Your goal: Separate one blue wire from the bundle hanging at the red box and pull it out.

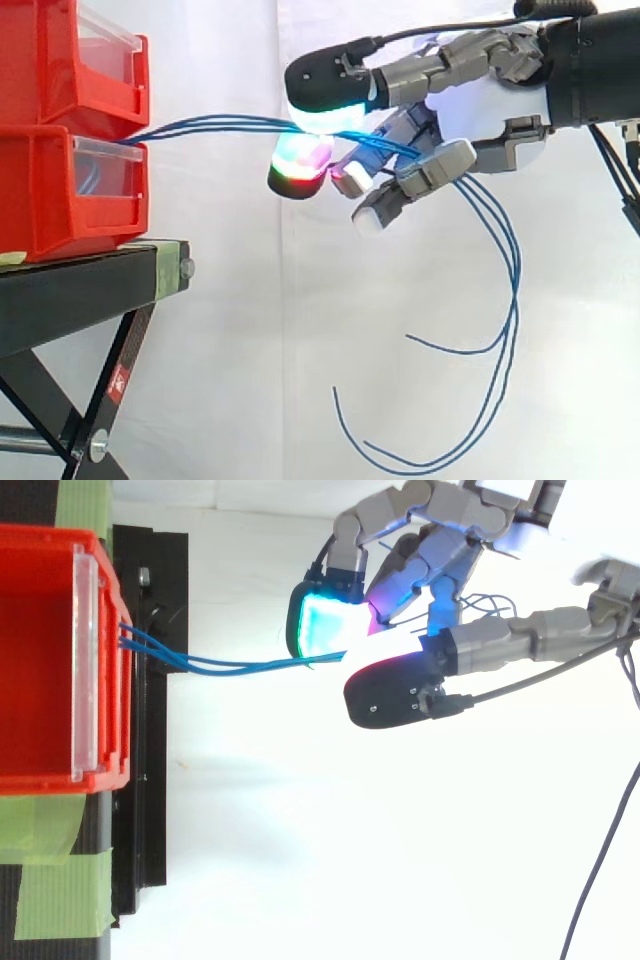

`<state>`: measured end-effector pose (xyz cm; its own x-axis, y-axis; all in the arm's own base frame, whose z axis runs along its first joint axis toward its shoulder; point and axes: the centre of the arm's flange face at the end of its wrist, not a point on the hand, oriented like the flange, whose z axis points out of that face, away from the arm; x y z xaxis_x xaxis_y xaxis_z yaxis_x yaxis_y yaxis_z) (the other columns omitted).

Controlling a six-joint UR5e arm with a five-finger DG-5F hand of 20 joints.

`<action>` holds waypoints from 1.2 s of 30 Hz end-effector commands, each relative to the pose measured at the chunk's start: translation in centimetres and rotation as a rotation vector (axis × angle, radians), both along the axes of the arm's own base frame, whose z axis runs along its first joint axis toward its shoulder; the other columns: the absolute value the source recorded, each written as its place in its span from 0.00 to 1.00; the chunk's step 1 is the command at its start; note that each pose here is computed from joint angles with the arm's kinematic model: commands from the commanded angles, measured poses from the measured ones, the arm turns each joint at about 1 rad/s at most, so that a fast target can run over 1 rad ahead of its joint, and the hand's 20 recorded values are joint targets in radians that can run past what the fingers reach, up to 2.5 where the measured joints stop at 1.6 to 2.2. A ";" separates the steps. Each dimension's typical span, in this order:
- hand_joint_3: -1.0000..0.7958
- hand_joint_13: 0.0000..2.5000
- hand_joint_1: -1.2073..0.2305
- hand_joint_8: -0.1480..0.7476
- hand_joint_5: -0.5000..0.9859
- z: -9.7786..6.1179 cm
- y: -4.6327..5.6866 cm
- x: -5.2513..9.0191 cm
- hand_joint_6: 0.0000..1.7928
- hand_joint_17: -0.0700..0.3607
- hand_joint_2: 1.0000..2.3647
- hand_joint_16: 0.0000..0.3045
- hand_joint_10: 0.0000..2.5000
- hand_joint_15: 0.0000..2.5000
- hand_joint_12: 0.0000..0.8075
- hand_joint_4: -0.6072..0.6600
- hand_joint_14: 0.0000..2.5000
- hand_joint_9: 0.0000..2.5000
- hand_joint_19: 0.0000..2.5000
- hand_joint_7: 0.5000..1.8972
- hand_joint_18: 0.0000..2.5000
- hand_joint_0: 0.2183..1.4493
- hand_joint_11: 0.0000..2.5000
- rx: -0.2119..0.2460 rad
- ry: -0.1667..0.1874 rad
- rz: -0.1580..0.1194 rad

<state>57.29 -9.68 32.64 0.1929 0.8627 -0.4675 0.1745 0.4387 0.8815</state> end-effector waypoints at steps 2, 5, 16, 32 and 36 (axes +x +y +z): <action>0.39 0.56 0.24 0.54 0.18 0.1 -0.1 0.0 0.47 0.41 0.01 0.15 0.01 0.61 0.38 0.63 0.19 0.38 0.28 0.39 0.25 0.38 0.50 -0.048 0.007 -0.002; 0.38 0.56 0.22 0.54 0.18 0.1 -0.1 0.1 0.47 0.41 0.01 0.15 0.01 0.61 0.38 0.63 0.19 0.38 0.27 0.38 0.25 0.39 0.50 -0.050 0.004 -0.003; 0.37 0.57 0.27 0.55 0.19 0.1 -0.1 0.1 0.47 0.40 0.01 0.15 0.01 0.60 0.39 0.63 0.20 0.40 0.28 0.36 0.25 0.38 0.50 -0.046 0.003 -0.005; 0.42 0.57 0.37 0.56 0.19 0.0 0.5 0.0 0.47 0.41 0.02 0.15 0.01 0.59 0.38 0.64 0.21 0.41 0.28 0.40 0.25 0.33 0.50 0.085 -0.019 -0.008; 0.41 0.57 0.37 0.55 0.19 -0.5 0.5 -0.2 0.47 0.41 0.02 0.15 0.01 0.60 0.39 0.64 0.21 0.41 0.28 0.40 0.25 0.33 0.50 0.157 -0.021 -0.012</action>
<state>57.21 -9.23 32.49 0.2084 0.9024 -0.3772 0.1630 0.3482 0.9231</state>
